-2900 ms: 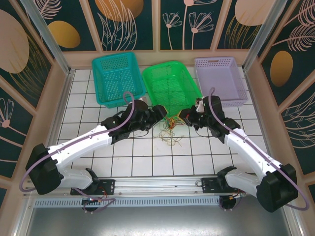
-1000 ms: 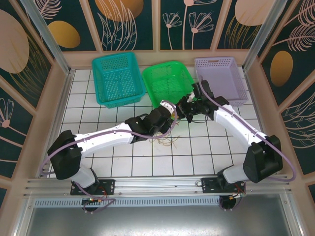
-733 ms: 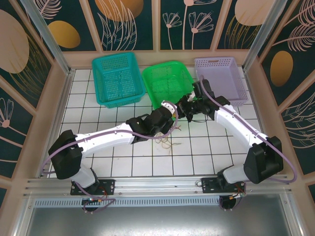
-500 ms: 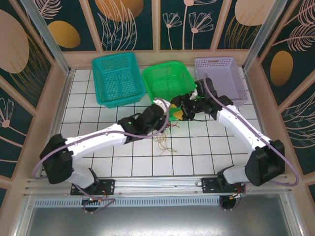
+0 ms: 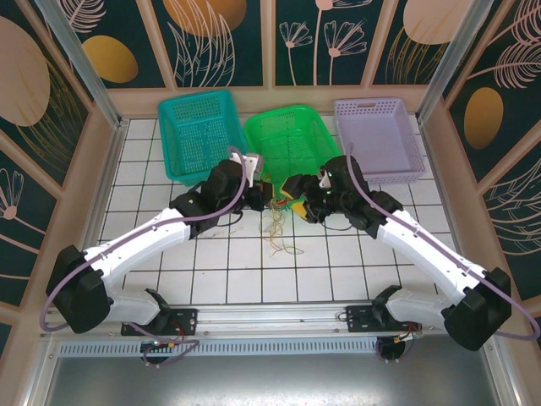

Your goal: Untangle the cables

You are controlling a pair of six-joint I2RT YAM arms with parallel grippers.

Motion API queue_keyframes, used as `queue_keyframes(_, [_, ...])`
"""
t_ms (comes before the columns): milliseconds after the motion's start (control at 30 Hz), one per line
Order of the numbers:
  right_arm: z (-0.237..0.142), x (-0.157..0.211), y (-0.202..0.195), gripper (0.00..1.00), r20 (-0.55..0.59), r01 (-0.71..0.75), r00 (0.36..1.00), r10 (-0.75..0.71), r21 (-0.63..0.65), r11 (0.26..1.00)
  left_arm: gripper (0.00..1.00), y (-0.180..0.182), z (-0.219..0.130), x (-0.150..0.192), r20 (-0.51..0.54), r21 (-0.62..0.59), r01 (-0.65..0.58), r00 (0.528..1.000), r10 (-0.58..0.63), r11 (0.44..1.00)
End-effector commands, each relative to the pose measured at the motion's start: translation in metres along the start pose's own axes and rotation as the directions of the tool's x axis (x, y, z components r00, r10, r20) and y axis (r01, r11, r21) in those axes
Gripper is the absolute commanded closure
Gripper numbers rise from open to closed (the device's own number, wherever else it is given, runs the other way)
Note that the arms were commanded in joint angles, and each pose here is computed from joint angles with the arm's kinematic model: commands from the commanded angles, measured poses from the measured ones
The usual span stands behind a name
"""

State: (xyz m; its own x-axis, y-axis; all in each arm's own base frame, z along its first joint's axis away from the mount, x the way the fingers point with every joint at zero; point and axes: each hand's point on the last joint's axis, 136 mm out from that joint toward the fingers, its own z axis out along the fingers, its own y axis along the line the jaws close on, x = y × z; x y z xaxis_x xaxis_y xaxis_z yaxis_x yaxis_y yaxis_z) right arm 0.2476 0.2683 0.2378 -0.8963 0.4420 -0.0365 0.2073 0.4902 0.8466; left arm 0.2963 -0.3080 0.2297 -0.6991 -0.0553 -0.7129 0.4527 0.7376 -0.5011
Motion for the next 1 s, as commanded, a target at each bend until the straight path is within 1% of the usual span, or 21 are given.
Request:
queue_keyframes(0, [-0.002, -0.016, -0.003, 0.36, 0.097, 0.248, 0.963, -0.252, 0.052, 0.967, 1.00, -0.016, -0.004, -0.025, 0.010, 0.080, 0.056, 0.998, -0.057, 0.995])
queue_keyframes(67, [-0.007, -0.014, -0.004, 0.37, 0.107, 0.384, 0.916, -0.387, 0.045, 0.922, 1.00, -0.016, -0.002, -0.025, -0.023, 0.102, 0.073, 0.997, -0.071, 0.992])
queue_keyframes(133, [-0.009, -0.005, 0.001, 0.36, 0.101, 0.482, 0.873, -0.478, -0.029, 0.875, 1.00, -0.018, 0.000, -0.023, -0.055, 0.115, 0.081, 0.996, -0.076, 0.990])
queue_keyframes(167, [-0.009, -0.002, 0.002, 0.34, 0.101, 0.508, 0.859, -0.501, -0.056, 0.860, 1.00, -0.019, 0.002, -0.022, -0.071, 0.121, 0.085, 0.995, -0.077, 0.989])
queue_keyframes(300, [-0.002, -0.001, 0.016, 0.32, 0.099, 0.527, 0.850, -0.518, -0.137, 0.839, 1.00, -0.021, 0.007, -0.016, -0.108, 0.134, 0.100, 0.990, -0.086, 0.986])
queue_keyframes(433, [0.007, -0.008, 0.018, 0.33, 0.107, 0.517, 0.856, -0.506, -0.136, 0.845, 1.00, -0.026, 0.006, -0.020, -0.099, 0.156, 0.105, 0.991, -0.090, 0.982])
queue_keyframes(500, [0.015, -0.009, 0.016, 0.39, 0.086, 0.496, 0.868, -0.489, -0.154, 0.855, 1.00, -0.028, 0.005, -0.023, -0.091, 0.163, 0.106, 0.992, -0.093, 0.981])
queue_keyframes(567, [0.023, -0.008, 0.012, 0.50, 0.054, 0.468, 0.884, -0.465, -0.157, 0.870, 1.00, -0.029, 0.004, -0.027, -0.073, 0.163, 0.109, 0.992, -0.099, 0.981])
queue_keyframes(600, [0.025, -0.007, 0.009, 0.53, 0.042, 0.455, 0.890, -0.455, -0.152, 0.877, 1.00, -0.028, 0.004, -0.029, -0.066, 0.160, 0.112, 0.993, -0.103, 0.981])
queue_keyframes(733, [0.027, -0.011, -0.004, 0.59, 0.042, 0.396, 0.918, -0.394, -0.131, 0.909, 1.00, -0.031, 0.004, -0.035, -0.039, 0.179, 0.133, 0.991, -0.128, 0.975])
queue_keyframes(800, [0.025, -0.017, -0.004, 0.64, 0.055, 0.338, 0.941, -0.333, -0.166, 0.927, 1.00, -0.033, 0.004, -0.037, -0.030, 0.197, 0.144, 0.990, -0.141, 0.970])
queue_keyframes(867, [0.025, -0.022, -0.004, 0.73, 0.060, 0.273, 0.962, -0.266, -0.199, 0.941, 1.00, -0.037, 0.002, -0.040, -0.016, 0.215, 0.152, 0.988, -0.152, 0.965])
queue_keyframes(900, [0.025, -0.024, -0.003, 0.79, 0.055, 0.236, 0.972, -0.230, -0.208, 0.949, 1.00, -0.038, 0.000, -0.043, -0.002, 0.223, 0.152, 0.988, -0.155, 0.963])
queue_keyframes(967, [0.028, -0.027, -0.006, 0.91, 0.036, 0.158, 0.987, -0.154, -0.195, 0.968, 1.00, -0.039, -0.005, -0.049, 0.033, 0.228, 0.149, 0.986, -0.161, 0.962])
